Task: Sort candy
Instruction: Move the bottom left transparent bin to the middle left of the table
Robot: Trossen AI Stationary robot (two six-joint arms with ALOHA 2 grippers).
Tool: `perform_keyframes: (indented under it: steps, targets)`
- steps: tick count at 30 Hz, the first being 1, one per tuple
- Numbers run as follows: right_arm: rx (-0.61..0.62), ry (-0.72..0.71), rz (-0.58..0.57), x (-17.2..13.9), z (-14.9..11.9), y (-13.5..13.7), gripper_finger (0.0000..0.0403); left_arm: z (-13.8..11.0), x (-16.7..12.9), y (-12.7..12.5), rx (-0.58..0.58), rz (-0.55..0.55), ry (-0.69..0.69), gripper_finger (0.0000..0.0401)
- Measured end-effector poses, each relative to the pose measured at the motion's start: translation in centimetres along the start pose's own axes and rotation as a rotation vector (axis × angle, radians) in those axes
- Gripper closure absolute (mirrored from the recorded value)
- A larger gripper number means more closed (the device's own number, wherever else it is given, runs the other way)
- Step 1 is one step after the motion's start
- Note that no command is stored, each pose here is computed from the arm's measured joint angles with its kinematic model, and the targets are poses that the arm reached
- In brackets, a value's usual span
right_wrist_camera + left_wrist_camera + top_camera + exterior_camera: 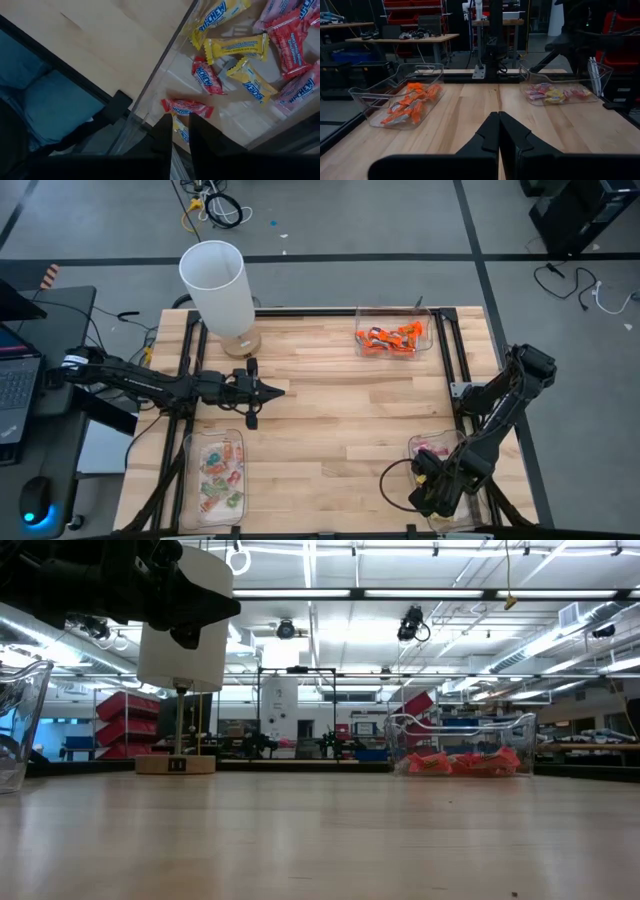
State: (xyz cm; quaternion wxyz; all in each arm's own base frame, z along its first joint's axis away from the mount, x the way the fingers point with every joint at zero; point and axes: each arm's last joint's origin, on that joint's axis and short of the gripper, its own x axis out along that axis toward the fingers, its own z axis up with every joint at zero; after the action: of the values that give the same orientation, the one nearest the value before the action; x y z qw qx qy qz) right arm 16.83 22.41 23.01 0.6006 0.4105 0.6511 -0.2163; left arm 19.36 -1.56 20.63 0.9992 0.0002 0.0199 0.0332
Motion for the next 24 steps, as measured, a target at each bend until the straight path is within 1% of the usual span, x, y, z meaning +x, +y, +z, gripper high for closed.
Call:
perform_keyframes:
  steps: [5, 9, 12, 17, 20, 24]
  targets:
    - [-0.012, -0.061, 0.068, -1.4, 0.1, -0.3, 0.0355, 0.0, 0.0, 0.0, -0.004, 0.000, 0.000, 0.0396]
    - [-0.056, -0.180, 0.156, -3.0, 0.5, -0.6, 0.0355, 0.0, 0.0, -0.1, -0.007, -0.042, -0.002, 0.0396]
    - [-0.122, -0.301, 0.209, -4.1, 1.1, -0.8, 0.0355, 0.1, 0.0, -0.3, -0.009, -0.091, -0.014, 0.0396]
    - [-0.250, -0.479, 0.232, -5.3, 2.8, -0.6, 0.0357, 0.6, 0.0, -0.4, -0.009, -0.143, -0.061, 0.0396]
    - [-0.342, -0.555, 0.244, -5.7, 3.9, 0.0, 0.0357, 0.9, -0.1, -0.5, -0.010, -0.164, -0.086, 0.0396]
    - [-0.472, -0.655, 0.290, -6.4, 5.3, 1.2, 0.0358, 1.0, -0.1, -0.6, -0.011, -0.188, -0.099, 0.0396]
